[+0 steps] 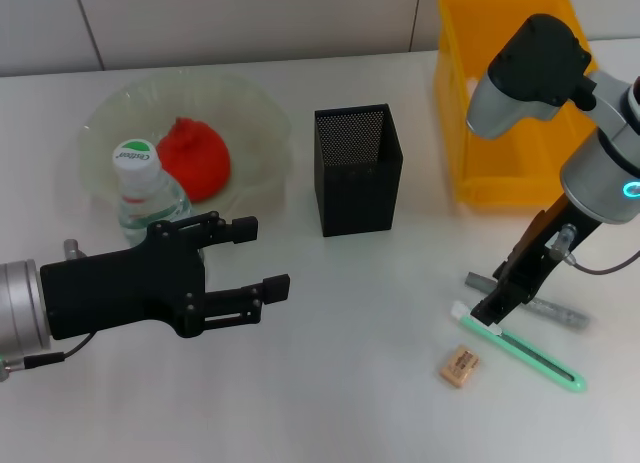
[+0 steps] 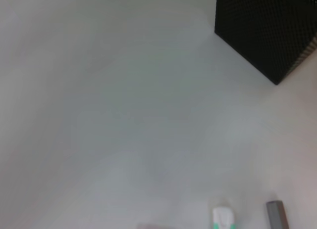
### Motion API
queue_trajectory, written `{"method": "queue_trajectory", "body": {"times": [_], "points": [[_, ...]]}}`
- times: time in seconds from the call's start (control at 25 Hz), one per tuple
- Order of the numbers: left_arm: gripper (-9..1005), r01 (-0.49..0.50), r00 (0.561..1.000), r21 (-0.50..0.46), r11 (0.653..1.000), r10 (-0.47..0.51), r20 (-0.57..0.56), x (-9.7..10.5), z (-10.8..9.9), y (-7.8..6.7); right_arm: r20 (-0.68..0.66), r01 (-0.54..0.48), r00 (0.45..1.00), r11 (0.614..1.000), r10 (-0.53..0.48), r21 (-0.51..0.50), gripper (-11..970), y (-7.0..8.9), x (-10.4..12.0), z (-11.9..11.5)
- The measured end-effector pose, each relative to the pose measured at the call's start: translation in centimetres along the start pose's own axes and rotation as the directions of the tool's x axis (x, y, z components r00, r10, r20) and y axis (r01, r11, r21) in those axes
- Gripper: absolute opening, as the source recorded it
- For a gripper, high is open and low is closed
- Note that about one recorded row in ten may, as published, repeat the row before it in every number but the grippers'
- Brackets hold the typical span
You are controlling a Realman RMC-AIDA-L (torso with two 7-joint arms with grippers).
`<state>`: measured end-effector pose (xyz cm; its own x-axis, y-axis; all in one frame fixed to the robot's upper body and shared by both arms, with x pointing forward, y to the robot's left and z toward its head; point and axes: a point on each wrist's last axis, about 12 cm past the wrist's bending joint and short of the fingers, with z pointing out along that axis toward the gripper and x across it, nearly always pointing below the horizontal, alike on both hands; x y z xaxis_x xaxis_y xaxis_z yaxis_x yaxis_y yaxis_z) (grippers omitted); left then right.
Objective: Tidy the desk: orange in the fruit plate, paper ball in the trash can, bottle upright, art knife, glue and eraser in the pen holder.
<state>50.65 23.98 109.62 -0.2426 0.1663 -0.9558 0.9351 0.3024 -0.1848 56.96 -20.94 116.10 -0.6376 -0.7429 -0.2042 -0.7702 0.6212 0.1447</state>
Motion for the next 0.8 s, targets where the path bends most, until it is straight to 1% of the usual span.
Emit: {"method": "queue_trajectory", "body": {"times": [0.44,0.8], "points": [[787,-0.006,1.000,-0.005,1.000,0.006,0.004,-0.1,-0.1,0.1,-0.031,-0.008,0.999,1.000,0.007,-0.022,614,-0.1,-0.2,1.2],[787,-0.008,1.000,-0.005,1.000,0.008,0.005,-0.1,-0.1,0.1,-0.043,-0.003,0.999,1.000,0.002,-0.018,613,-0.2,-0.7,1.4]]}}
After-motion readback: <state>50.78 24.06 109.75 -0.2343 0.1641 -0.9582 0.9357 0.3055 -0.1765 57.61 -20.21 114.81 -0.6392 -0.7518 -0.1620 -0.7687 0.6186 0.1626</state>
